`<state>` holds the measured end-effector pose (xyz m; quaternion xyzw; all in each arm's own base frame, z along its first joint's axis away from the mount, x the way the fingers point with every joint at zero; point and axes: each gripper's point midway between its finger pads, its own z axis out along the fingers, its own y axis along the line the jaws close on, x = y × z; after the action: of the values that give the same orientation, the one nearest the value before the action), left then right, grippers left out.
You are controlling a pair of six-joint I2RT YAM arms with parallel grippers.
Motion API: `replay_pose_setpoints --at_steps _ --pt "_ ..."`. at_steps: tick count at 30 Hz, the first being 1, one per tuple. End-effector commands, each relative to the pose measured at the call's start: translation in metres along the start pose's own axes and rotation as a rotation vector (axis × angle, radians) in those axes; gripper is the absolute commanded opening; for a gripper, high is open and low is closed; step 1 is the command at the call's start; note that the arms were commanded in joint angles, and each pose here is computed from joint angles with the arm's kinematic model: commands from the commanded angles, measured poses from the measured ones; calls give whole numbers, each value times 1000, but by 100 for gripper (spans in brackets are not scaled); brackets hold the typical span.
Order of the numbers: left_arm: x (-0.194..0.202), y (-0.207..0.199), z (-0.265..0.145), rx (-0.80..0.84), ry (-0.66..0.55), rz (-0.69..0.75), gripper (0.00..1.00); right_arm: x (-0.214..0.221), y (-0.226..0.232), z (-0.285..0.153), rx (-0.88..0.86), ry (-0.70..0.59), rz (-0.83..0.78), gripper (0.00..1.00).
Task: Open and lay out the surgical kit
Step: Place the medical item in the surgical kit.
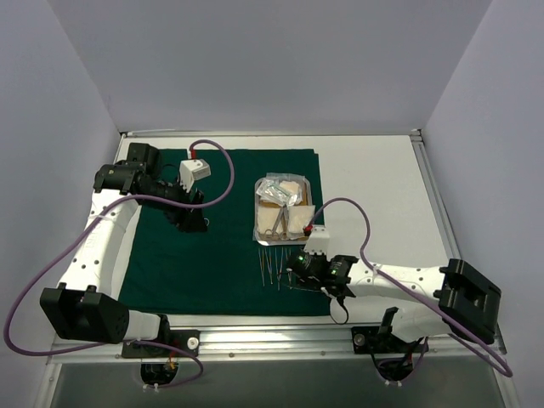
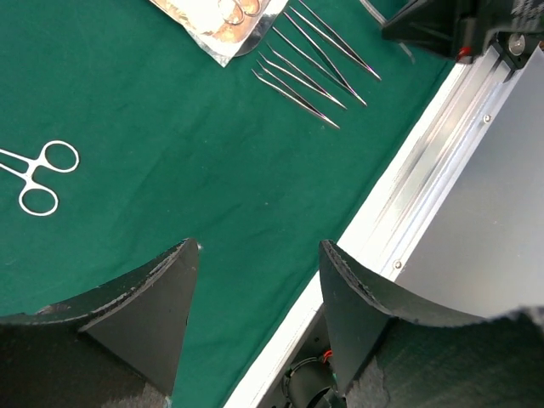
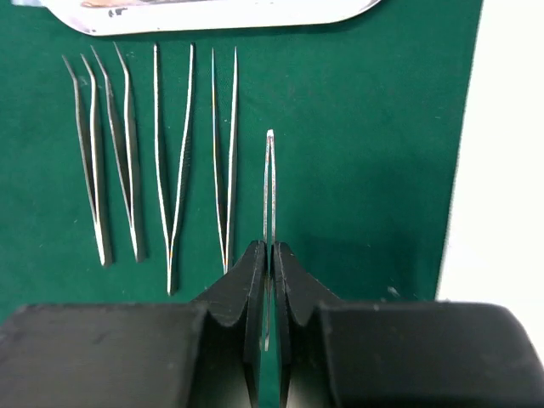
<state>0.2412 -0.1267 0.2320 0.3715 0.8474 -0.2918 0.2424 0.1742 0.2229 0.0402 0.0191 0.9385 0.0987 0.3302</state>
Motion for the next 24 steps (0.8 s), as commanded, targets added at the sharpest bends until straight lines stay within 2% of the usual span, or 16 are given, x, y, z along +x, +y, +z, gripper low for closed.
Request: replay_pose_setpoints --at_steps 1,24 --pt "-6 6 -1 -19 -23 25 68 -3 11 11 -7 -31 23 0" --pt "-6 5 -1 -13 -22 28 68 15 -10 35 90 28 -28 0"
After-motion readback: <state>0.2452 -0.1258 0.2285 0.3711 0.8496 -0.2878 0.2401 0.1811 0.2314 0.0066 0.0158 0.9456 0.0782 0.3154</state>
